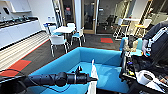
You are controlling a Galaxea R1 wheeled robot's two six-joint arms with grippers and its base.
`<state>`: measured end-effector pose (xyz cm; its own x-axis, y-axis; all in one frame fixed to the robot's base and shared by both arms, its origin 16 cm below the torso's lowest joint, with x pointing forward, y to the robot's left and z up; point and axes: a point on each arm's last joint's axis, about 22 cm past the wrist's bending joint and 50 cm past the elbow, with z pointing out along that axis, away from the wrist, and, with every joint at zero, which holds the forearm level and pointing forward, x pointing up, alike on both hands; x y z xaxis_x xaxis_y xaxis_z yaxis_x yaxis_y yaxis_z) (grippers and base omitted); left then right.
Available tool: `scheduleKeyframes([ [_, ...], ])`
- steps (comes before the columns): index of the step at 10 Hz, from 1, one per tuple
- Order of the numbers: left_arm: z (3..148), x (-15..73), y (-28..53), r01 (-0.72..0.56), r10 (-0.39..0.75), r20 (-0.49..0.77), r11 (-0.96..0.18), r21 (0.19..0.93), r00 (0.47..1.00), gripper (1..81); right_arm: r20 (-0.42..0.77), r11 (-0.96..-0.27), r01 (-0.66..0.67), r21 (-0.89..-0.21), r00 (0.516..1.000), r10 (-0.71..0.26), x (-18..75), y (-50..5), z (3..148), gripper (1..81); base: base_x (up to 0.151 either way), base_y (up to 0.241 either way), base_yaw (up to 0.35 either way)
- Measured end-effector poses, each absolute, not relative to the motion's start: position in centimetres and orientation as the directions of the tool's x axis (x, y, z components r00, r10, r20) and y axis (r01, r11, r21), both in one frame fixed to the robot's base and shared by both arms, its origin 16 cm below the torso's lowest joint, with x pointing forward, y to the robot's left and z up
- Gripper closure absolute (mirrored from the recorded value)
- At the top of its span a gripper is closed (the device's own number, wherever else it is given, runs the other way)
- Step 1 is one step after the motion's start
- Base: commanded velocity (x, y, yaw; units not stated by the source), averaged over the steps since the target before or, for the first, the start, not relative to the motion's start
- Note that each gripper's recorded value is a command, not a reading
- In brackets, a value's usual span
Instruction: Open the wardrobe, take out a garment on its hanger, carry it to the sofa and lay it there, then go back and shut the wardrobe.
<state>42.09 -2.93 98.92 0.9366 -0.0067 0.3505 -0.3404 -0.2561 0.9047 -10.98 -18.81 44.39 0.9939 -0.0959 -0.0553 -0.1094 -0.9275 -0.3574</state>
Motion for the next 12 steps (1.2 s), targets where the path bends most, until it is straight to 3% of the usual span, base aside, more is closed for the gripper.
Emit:
scheduleKeyframes([
  [8,98.36,42.11,-2.35,-0.329,0.001,0.341,-0.266,0.906,0.940,81.1,-0.055,-0.927,-0.109,-0.358,0.994,-0.096,-10.94,-18.78,44.39,1.0,0.000,0.000,0.000],
  [12,98.58,41.81,-2.40,-0.332,-0.001,0.344,-0.263,0.906,0.939,81.1,-0.055,-0.926,-0.108,-0.362,0.994,-0.095,-11.05,-18.48,44.40,1.0,0.067,0.000,0.000],
])
